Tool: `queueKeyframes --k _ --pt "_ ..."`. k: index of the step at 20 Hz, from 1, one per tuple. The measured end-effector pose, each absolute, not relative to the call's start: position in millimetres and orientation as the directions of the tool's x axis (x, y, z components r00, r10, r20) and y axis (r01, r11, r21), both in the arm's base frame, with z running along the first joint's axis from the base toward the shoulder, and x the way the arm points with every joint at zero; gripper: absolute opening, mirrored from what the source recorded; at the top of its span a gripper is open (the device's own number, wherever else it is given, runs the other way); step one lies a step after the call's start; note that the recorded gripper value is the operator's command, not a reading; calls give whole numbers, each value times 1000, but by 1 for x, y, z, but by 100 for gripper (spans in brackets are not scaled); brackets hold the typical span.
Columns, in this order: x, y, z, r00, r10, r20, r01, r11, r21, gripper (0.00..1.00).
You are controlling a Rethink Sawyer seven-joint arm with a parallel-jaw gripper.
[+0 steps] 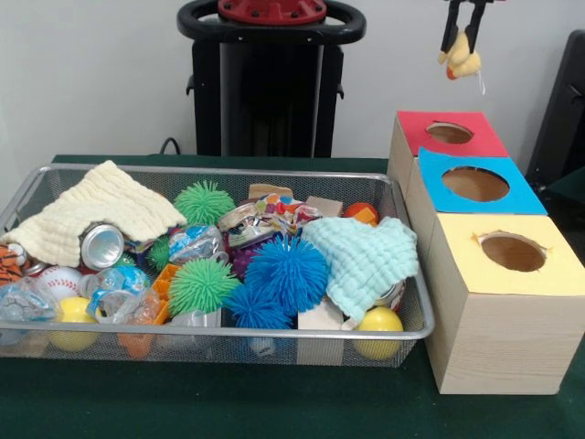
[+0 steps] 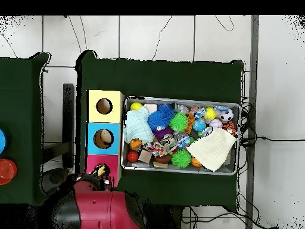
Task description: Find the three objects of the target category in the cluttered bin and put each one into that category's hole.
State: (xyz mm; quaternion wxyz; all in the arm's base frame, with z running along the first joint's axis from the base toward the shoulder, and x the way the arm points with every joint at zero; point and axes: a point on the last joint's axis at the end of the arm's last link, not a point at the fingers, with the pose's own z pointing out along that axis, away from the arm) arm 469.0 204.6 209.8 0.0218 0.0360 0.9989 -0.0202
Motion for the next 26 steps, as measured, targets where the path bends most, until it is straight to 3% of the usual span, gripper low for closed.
queueKeyframes --k 26 --pt "460 200 169 -996 67 -58 71 996 -58 0"
